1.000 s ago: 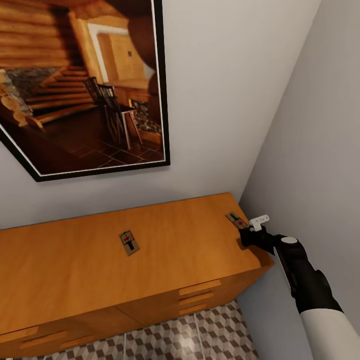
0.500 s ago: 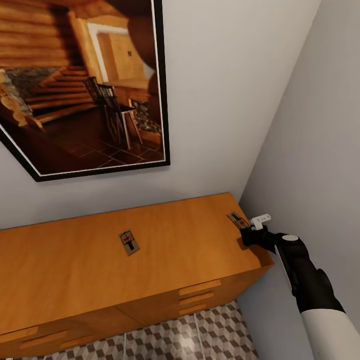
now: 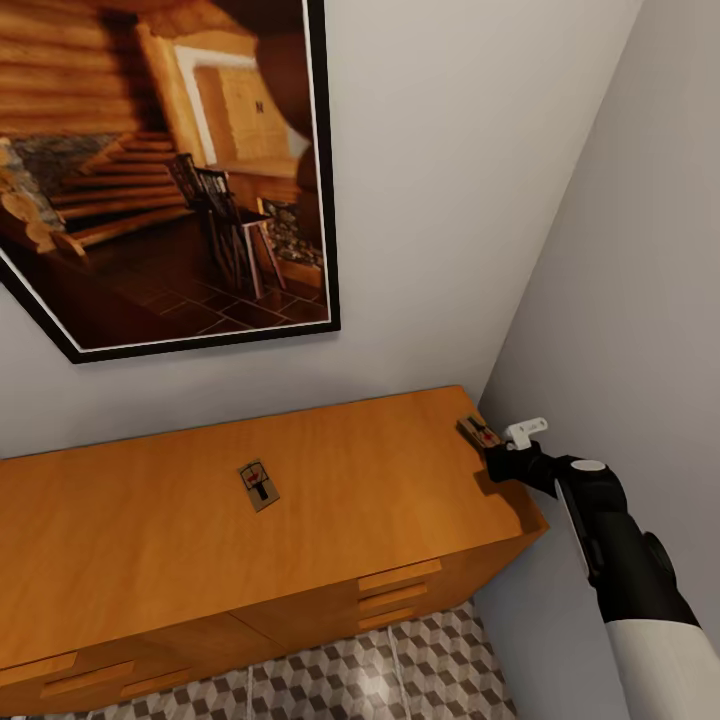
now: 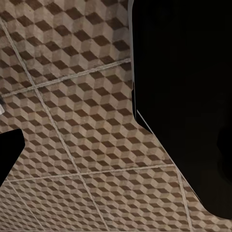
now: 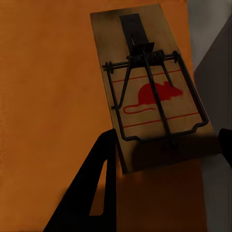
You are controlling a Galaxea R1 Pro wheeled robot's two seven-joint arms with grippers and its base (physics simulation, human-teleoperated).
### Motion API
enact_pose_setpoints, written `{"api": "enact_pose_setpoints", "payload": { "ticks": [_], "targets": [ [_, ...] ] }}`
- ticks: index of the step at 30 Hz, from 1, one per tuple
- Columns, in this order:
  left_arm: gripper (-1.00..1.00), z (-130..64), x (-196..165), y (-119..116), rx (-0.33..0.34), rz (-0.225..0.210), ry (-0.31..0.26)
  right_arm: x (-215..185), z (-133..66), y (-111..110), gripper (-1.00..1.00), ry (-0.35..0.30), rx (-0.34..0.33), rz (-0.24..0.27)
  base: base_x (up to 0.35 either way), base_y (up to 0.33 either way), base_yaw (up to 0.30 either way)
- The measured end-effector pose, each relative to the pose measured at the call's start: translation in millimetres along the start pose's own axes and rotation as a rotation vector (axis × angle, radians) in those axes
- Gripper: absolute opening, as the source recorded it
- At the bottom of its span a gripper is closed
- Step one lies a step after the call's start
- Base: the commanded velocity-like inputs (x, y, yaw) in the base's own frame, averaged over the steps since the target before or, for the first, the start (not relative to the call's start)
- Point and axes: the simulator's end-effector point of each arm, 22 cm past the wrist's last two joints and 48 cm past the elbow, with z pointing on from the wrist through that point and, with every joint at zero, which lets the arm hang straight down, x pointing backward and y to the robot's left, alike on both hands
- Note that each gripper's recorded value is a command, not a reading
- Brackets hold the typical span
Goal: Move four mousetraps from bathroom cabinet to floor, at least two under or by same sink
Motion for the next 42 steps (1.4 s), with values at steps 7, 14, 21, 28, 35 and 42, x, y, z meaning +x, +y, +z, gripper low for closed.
{"api": "enact_pose_setpoints", "payload": {
  "ticks": [7, 14, 21, 28, 35, 42],
  "targets": [
    [1.00, 0.0, 0, 0, 0.000, 0.000, -0.001, -7, -7.4, -1, -1.00, 0.005, 0.009, 0.010, 0.000, 0.000, 0.000],
    [1.00, 0.0, 0, 0, 0.001, 0.000, -0.002, -19, -21.0, -1, -1.00, 0.012, 0.022, 0.030, 0.000, 0.000, 0.000],
    [1.00, -0.1, 0, 0, 0.001, 0.000, -0.001, -23, -26.3, -1, -1.00, 0.018, 0.026, 0.038, -0.042, 0.037, 0.000],
    [1.00, -0.2, 1, 0, 0.001, 0.000, 0.000, -23, -26.3, 1, -1.00, 0.018, 0.023, 0.037, -0.196, 0.182, 0.000],
    [1.00, -0.3, 1, -1, 0.002, 0.000, 0.000, -23, -26.0, 2, -1.00, 0.018, 0.020, 0.036, -0.236, 0.206, 0.000],
    [1.00, -0.3, 1, -1, 0.002, 0.000, 0.000, -23, -25.9, 2, -1.00, 0.018, 0.020, 0.034, -0.252, 0.195, 0.000]
  ]
}}
